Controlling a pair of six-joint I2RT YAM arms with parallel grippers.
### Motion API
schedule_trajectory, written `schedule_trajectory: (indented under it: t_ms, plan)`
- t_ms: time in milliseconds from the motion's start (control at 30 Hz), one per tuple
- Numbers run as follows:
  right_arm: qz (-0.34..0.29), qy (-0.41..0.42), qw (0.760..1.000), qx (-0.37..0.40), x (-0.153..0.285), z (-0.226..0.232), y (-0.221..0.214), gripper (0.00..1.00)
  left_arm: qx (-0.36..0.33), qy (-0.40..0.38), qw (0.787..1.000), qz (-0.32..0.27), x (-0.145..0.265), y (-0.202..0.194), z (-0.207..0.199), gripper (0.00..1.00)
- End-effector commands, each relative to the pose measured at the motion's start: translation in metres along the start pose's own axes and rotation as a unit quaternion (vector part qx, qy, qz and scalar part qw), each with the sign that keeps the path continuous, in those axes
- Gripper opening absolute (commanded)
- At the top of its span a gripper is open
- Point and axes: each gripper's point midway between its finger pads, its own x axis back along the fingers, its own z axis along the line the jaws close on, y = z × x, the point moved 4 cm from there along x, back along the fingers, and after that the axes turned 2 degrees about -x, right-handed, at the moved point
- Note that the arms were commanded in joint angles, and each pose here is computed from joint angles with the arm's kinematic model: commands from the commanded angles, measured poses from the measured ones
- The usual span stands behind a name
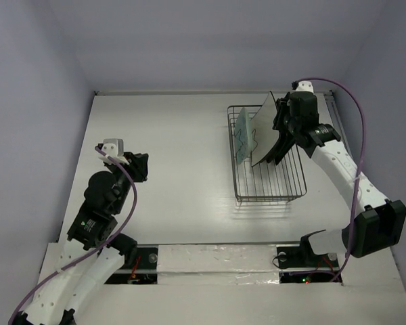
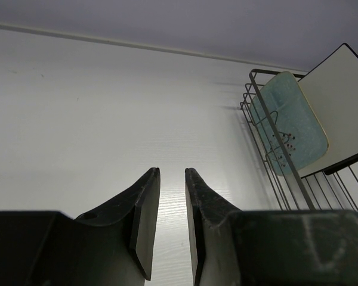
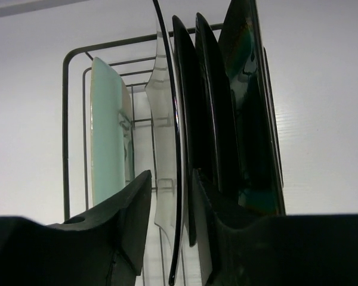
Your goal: Unload the plates from the dish rack
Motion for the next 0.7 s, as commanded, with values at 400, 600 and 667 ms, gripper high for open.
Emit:
schedule_trajectory:
  t_ms: [400, 600, 667]
  plan:
    - [0.009, 0.010, 1.000, 0.027, -0.009, 0.026, -0.005, 0.17, 0.006, -0.008, 1.000, -0.018, 0.000, 0.006, -0.003, 0.22]
    - [0.023, -0.005, 0.999, 0.035, -0.023, 0.026, -0.012, 0.27, 0.005, -0.008, 1.000, -0.020, 0.000, 0.006, -0.003, 0.22]
    - [0.028, -0.010, 0.999, 0.038, -0.030, 0.026, -0.015, 0.35, 0.007, -0.004, 1.000, -0.021, 0.000, 0.007, -0.001, 0.23]
